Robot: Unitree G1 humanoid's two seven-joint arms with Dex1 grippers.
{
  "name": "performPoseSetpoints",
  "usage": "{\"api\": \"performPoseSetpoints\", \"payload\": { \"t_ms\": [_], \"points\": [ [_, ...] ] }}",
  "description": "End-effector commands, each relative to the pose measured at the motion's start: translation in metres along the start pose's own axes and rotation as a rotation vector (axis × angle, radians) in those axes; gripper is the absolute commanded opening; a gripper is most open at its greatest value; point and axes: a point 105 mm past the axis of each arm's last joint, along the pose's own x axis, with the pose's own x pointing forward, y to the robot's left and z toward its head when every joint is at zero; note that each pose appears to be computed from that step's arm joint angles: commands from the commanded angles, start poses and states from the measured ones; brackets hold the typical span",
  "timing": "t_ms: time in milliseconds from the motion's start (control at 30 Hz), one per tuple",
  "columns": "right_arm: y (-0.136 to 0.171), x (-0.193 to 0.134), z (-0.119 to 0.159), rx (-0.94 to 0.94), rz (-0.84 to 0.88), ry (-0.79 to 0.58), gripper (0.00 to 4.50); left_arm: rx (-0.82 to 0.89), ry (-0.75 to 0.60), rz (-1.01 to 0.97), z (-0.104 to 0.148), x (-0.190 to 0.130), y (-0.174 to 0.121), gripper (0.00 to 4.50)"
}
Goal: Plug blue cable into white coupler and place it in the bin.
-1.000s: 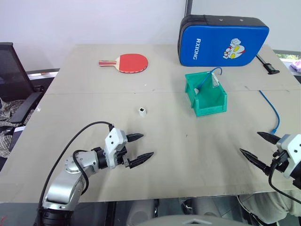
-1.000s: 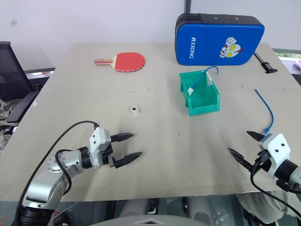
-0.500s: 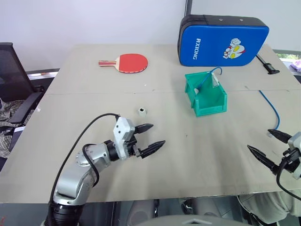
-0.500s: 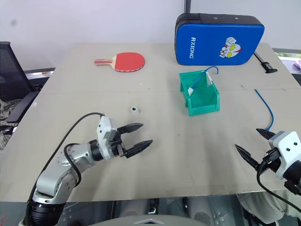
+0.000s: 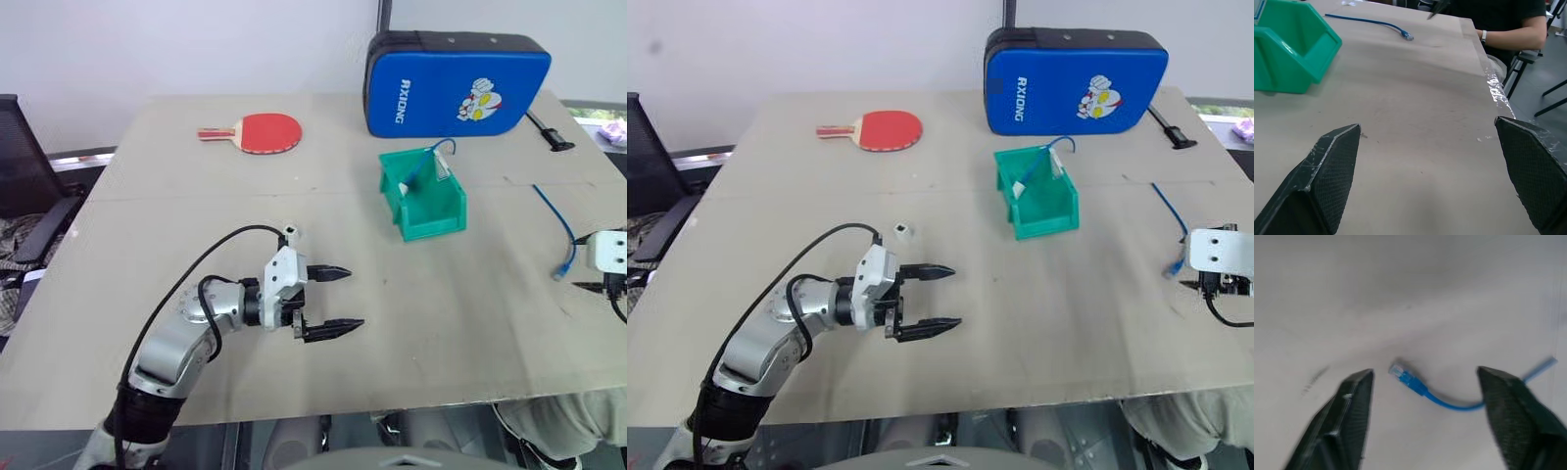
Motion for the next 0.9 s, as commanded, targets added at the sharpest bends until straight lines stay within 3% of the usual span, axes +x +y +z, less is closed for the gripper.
{"api": "performPoseSetpoints", "payload": {
  "t_ms": [33,267,433,700,900],
  "points": [
    [-0.001,0.005,-0.014,-0.094,0.098,0.076,3.32,0.033,-0.022,-0.011,0.009,0.001,-0.002,4.50],
    [-0.007,0.022,-0.031,-0.250,0.237,0.194,3.32,0.019,-0.016,0.002,0.010,-0.004,-0.005,4.50],
    [-0.005,0.033,-0.028,-0.285,0.300,0.192,3.32,0.011,-0.021,0.020,0.008,-0.004,-0.006,4.50],
    [-0.009,0.048,-0.024,-0.265,0.267,0.169,0.03,-0.004,-0.022,0.036,0.000,-0.004,-0.009,4.50],
    [-0.014,0.047,-0.018,-0.260,0.245,0.140,0.03,0.003,-0.024,0.047,-0.003,-0.003,-0.005,4.50]
  ]
}}
